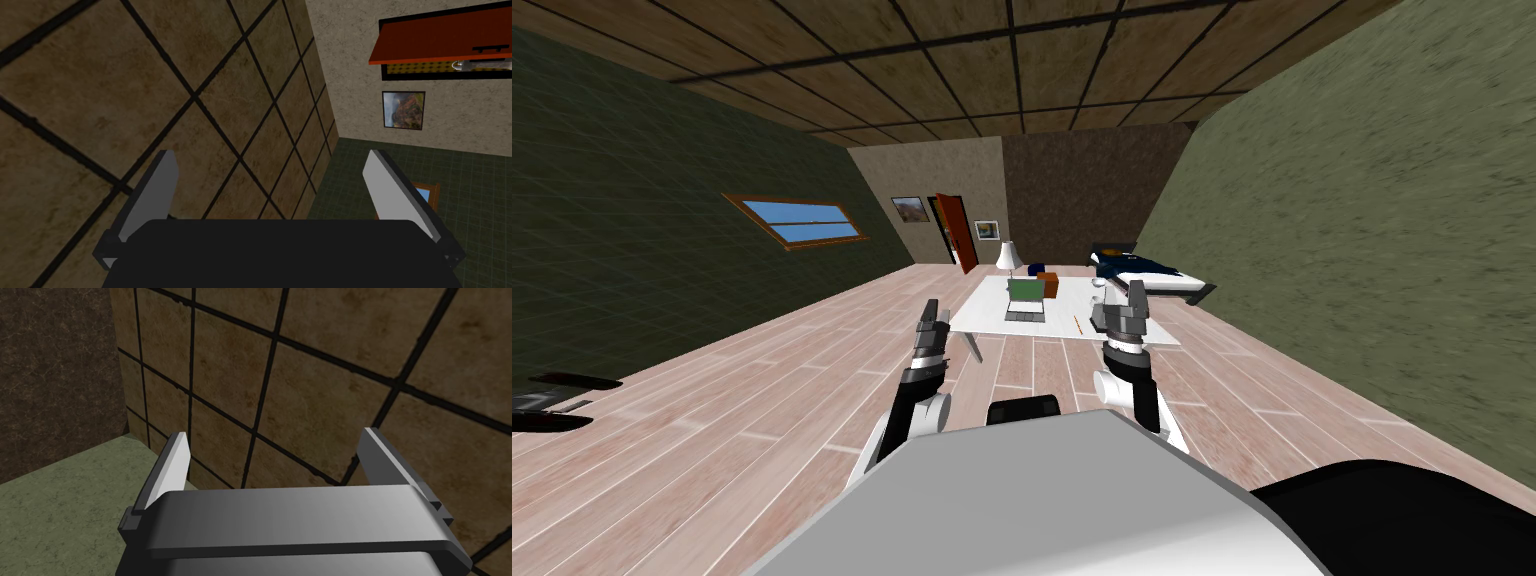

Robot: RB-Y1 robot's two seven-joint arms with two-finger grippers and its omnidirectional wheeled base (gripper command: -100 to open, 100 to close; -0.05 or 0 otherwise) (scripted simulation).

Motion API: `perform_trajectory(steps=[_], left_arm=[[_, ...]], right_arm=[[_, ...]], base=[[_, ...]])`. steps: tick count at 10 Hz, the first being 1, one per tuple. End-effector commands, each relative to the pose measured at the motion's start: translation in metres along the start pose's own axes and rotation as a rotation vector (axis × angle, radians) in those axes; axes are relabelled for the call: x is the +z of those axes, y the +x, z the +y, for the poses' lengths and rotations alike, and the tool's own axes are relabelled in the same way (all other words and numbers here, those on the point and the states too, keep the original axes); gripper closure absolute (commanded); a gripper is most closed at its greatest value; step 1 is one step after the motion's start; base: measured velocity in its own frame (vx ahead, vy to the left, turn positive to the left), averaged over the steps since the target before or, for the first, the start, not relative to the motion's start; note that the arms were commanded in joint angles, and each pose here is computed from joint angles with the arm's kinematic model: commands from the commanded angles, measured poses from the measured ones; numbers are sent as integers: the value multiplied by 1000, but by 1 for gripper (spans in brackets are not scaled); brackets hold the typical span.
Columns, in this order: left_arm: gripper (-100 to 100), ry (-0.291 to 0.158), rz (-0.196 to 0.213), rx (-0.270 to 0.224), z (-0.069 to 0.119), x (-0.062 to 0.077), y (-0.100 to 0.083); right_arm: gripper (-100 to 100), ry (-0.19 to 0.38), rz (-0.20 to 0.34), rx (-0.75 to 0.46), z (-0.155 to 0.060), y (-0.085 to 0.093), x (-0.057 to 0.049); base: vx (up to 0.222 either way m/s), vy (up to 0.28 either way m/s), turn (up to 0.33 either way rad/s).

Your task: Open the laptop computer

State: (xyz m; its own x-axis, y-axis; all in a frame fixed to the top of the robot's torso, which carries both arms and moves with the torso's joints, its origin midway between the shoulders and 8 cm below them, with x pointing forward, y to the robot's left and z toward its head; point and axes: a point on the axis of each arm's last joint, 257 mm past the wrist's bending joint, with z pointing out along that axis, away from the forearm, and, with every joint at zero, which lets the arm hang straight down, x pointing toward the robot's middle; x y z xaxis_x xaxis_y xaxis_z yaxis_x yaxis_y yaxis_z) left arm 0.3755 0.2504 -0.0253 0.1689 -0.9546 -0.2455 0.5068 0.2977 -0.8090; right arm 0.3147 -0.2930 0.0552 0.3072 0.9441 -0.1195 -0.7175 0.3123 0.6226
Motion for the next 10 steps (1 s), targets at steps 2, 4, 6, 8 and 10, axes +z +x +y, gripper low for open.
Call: perform_trajectory(steps=[2,4,6,8,10], left_arm=[[0,0,0,0,0,0,0],[0,0,0,0,0,0,0],[0,0,0,0,0,0,0],[0,0,0,0,0,0,0],[-100,-3,28,9,7,3,6]], right_arm=[[0,0,0,0,0,0,0],[0,0,0,0,0,0,0],[0,0,0,0,0,0,0],[0,0,0,0,0,0,0],[0,0,0,0,0,0,0]], base=[[0,0,0],[0,0,0],[0,0,0],[0,0,0],[9,-3,-6]])
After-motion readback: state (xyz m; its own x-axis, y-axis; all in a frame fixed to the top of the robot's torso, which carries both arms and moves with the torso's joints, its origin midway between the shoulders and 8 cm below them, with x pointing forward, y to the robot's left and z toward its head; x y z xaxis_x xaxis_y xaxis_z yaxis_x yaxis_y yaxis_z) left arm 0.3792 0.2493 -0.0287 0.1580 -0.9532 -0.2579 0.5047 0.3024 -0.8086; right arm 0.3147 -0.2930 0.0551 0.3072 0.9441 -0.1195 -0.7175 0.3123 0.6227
